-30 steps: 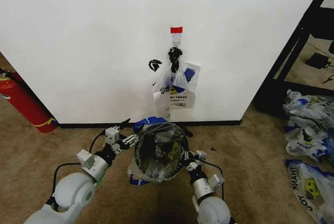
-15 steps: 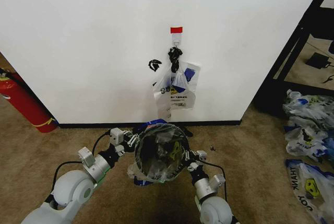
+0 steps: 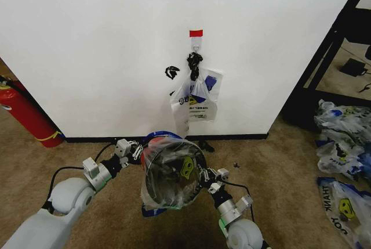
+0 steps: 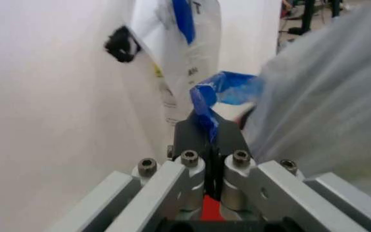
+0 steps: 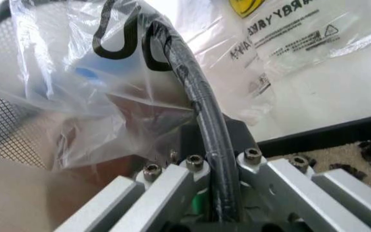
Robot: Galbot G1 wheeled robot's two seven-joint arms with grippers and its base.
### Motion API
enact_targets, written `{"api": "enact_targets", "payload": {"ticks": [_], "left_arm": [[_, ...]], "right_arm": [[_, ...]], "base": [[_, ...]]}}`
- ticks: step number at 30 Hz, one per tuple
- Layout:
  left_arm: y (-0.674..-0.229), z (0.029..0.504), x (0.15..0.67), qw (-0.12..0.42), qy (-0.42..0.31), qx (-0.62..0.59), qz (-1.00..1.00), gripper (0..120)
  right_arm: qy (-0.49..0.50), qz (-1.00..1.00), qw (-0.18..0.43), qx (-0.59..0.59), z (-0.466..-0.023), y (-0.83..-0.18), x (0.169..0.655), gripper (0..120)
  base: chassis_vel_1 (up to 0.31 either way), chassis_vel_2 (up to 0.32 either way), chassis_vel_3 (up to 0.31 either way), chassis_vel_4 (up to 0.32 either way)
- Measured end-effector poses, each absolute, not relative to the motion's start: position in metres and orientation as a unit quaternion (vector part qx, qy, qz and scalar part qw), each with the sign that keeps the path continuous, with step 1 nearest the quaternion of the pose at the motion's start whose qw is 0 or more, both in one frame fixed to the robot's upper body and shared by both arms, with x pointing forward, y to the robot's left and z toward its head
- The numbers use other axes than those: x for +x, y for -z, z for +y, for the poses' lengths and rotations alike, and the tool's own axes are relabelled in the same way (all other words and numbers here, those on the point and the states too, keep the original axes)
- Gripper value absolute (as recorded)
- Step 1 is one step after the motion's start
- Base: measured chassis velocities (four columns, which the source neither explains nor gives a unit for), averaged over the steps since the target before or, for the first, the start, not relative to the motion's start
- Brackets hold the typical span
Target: Pick up the garbage bag from the wall and place it over the trash bin.
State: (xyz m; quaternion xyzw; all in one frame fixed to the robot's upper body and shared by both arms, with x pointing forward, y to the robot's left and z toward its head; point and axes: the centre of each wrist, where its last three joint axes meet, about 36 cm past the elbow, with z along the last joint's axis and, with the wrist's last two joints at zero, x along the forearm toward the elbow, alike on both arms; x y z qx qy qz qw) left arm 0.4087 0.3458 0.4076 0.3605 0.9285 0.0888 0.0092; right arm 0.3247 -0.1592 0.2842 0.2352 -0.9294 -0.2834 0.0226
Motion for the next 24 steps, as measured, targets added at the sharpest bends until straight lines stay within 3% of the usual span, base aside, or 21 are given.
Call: {"api": "enact_targets", "payload": {"ticks": [5,24], "left_arm": [[-0.392,0.341,0.401,0.013,-0.075,0.373,0.925,0],[-0.359,0.398,0.405,0.016,-0.029,0.409,0.912,70]], "right_arm": [[0.301,-0.924,0.030,0.234,-0.155,-0.287,0.321,0],[0.340,-0.924,0.097,0.143,-0.138,-0.304,0.314,0]], "base": [[0.000,0.000,0.000,0.000],[0.000,0.000,0.000,0.000]]}}
